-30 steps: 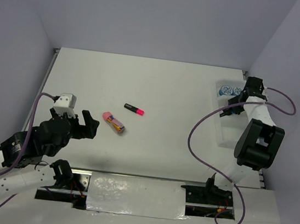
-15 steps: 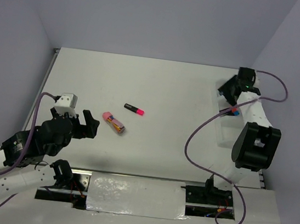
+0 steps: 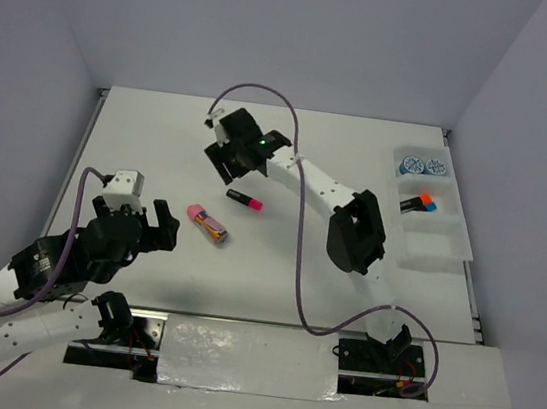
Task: Sort the stationery into containers
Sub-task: Pick up the pen from the center of the board.
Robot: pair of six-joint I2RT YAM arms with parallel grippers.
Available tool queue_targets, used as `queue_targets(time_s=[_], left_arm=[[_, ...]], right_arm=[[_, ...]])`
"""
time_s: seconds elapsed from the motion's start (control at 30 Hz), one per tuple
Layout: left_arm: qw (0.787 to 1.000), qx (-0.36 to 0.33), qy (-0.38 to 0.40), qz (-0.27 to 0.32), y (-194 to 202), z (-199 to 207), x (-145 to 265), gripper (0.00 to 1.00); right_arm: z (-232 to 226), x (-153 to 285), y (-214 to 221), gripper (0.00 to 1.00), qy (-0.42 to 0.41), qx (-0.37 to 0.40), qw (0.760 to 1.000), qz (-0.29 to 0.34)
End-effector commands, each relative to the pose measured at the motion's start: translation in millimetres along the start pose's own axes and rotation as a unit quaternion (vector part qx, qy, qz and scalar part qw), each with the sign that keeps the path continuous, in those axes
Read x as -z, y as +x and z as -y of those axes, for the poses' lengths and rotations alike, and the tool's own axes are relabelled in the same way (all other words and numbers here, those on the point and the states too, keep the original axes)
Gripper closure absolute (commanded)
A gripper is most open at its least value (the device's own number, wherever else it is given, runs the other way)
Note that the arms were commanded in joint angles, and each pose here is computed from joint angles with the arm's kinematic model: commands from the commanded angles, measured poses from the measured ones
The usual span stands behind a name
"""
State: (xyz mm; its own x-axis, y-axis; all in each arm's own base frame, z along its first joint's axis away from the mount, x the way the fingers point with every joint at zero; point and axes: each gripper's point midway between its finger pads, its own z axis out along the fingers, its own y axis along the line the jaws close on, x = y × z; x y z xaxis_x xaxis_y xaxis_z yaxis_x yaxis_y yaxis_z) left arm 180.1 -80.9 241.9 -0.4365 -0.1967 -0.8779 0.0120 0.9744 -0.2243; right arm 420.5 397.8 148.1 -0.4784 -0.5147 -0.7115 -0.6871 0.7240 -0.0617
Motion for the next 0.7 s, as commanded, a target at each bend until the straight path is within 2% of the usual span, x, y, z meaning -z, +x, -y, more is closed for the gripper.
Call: queue_targets(time_s=[0.0, 0.2, 0.4, 0.53, 0.67], left_arm=[[1.0, 0.017, 0.002, 0.016, -11, 2, 3, 0.01], [1.0, 0.018, 0.011, 0.019, -13, 4, 4, 0.01], [1.0, 0.012, 0.01, 0.013, -11, 6, 2, 0.01], [1.0, 0.011, 0.01, 0.014, -11, 6, 2, 0.01], [1.0, 0.011, 0.013, 0.014, -11, 7, 2, 0.01]], right_arm=[[26, -7, 30, 0.32, 0.008, 0.037, 0.997, -0.067], [-4, -22, 67, 0.34, -0.038, 0.087, 0.989, -0.112], [-6, -35, 97, 0.37, -0.044, 0.096, 0.983, -0.153], [-19, -34, 108, 0.37, -0.08, 0.091, 0.979, -0.164], [-18, -35, 119, 0.38, -0.078, 0.091, 0.977, -0.177]])
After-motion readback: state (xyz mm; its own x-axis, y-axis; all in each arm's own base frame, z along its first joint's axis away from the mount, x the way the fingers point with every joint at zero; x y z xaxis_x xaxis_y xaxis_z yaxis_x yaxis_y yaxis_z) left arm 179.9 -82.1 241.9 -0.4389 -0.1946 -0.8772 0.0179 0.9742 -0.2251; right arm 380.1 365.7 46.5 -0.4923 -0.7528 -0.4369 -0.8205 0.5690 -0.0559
